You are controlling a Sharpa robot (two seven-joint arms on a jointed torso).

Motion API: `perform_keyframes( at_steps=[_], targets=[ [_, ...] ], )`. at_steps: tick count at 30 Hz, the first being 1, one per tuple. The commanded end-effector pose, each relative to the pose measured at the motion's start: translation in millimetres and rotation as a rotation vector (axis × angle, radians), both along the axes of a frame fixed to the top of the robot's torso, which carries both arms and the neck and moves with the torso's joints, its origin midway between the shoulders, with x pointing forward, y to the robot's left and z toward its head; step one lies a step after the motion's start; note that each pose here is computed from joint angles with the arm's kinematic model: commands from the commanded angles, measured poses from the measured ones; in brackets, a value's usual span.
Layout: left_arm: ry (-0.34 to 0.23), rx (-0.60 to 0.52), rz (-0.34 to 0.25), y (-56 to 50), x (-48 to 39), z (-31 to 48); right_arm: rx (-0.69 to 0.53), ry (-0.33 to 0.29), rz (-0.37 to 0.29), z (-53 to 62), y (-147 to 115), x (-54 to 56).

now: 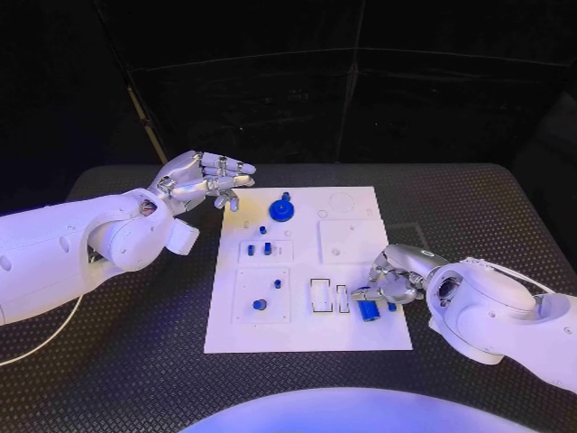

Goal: Assemble the parts on the task board

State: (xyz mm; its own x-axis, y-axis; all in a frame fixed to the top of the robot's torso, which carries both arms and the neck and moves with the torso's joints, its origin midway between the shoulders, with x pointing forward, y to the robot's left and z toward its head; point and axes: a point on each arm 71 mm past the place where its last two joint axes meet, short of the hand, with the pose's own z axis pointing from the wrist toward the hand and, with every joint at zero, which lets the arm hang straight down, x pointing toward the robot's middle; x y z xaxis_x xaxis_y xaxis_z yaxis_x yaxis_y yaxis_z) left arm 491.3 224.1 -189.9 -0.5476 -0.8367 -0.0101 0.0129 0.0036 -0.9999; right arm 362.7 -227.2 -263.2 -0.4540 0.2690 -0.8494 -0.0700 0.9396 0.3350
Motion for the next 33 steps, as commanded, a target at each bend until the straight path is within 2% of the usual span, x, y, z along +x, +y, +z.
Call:
perform_keyframes(
  at_steps=[1, 7, 33],
  targets=[
    [0.004, -0.008, -0.009, -0.3, -0.4, 0.9, -0.019, -0.02, 0.01, -1.6, 1.0, -1.8],
    [0.004, -0.008, -0.009, 0.2, -0.3, 0.7, -0.034, -0.046, 0.019, 0.5, 1.1, -2.0],
    [0.008, -0.006, -0.01, 1.2, -0.4, -0.3, -0.111, -0.058, 0.069, 3.0, -2.1, -5.8]
  ],
)
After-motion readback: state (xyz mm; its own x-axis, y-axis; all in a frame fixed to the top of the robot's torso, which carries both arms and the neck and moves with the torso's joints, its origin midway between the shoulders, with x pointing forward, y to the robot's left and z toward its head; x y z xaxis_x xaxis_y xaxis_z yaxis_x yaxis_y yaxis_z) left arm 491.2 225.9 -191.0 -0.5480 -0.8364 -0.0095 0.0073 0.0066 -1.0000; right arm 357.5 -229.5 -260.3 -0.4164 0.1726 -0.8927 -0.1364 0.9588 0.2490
